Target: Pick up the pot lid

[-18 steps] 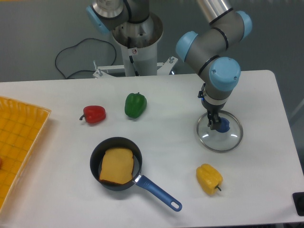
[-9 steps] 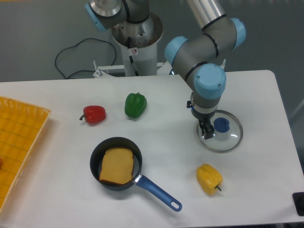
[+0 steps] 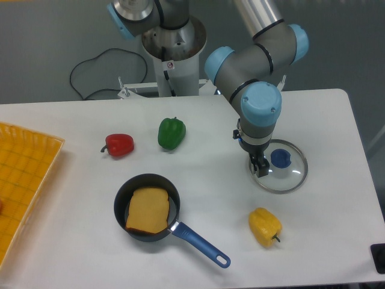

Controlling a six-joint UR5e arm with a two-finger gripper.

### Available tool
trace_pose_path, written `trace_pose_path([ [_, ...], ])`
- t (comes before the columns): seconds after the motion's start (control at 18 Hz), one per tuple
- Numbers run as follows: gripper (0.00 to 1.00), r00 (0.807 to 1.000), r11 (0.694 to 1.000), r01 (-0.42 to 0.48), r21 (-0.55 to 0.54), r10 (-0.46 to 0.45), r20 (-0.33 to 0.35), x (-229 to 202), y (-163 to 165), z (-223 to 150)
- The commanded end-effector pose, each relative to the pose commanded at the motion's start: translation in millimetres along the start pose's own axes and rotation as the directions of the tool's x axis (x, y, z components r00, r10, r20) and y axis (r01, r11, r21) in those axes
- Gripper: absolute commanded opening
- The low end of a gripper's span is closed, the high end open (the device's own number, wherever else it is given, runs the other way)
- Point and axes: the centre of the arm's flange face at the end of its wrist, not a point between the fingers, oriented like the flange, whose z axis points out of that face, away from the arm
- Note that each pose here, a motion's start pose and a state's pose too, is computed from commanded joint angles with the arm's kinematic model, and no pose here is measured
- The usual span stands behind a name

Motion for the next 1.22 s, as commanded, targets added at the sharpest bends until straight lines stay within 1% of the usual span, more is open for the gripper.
trace_pose_path([
  [0.22, 1.0, 1.0, 1.0, 0.001, -0.005, -0.001, 0.012, -2.3, 0.4, -5.8],
  [1.22, 1.0, 1.0, 1.0, 0.006, -0.011, -0.006, 0.01, -0.8, 11.3, -8.0],
])
